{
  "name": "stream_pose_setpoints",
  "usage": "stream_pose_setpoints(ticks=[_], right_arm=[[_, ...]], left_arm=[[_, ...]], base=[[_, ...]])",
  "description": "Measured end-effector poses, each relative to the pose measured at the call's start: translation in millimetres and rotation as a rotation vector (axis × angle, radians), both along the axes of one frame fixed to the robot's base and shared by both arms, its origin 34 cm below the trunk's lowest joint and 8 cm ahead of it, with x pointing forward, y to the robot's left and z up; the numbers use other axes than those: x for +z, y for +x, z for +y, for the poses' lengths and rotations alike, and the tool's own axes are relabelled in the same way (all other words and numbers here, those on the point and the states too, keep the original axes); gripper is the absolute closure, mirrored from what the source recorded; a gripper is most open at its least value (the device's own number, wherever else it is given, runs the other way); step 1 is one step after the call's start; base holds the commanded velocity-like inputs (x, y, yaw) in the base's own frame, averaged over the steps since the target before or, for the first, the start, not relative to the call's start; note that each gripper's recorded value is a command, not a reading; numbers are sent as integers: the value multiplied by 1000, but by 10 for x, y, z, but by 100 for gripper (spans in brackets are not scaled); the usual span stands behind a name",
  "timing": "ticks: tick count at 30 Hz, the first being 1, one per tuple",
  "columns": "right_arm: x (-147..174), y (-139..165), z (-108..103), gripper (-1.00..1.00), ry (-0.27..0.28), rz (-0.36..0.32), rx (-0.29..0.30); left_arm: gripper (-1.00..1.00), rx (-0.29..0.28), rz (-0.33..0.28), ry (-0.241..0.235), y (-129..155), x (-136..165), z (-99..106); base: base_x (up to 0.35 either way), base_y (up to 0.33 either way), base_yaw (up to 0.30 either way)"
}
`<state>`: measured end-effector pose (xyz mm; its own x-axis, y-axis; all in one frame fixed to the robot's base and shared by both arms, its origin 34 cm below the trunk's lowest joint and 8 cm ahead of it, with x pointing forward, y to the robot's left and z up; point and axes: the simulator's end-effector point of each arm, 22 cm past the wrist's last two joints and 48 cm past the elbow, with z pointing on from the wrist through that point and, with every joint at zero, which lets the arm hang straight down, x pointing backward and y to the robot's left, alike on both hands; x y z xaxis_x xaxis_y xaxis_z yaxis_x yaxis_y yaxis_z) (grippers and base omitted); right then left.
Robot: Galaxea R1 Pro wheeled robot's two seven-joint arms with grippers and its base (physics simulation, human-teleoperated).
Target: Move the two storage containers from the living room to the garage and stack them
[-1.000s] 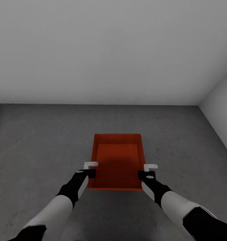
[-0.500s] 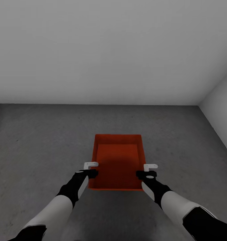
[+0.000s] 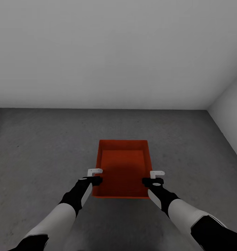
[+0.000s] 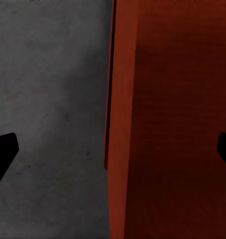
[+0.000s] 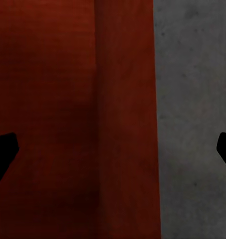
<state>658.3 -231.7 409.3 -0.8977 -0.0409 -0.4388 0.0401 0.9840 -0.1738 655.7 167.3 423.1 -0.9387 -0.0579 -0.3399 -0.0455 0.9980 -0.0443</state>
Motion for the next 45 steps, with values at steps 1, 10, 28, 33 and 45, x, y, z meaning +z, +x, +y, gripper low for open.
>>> stream_pose_setpoints(ticks=[1, 10, 28, 33, 45], right_arm=[[0, 0, 1, -100, 0, 0, 0], [0, 0, -4, -100, -1, 0, 0], [245, 15, -5, -100, -1, 0, 0], [331, 19, -5, -100, -1, 0, 0], [530, 24, -8, -100, -2, 0, -1]], left_arm=[[-100, 0, 0, 0, 0, 0, 0], [-100, 0, -1, 0, 2, 1, -1], [-100, 1, 0, -1, 15, 246, -4], [-100, 1, 1, -1, 18, 331, -7], [-100, 1, 1, -2, 21, 529, -10]], base=[[0, 0, 0], [0, 0, 0], [0, 0, 0], [0, 0, 0], [0, 0, 0]])
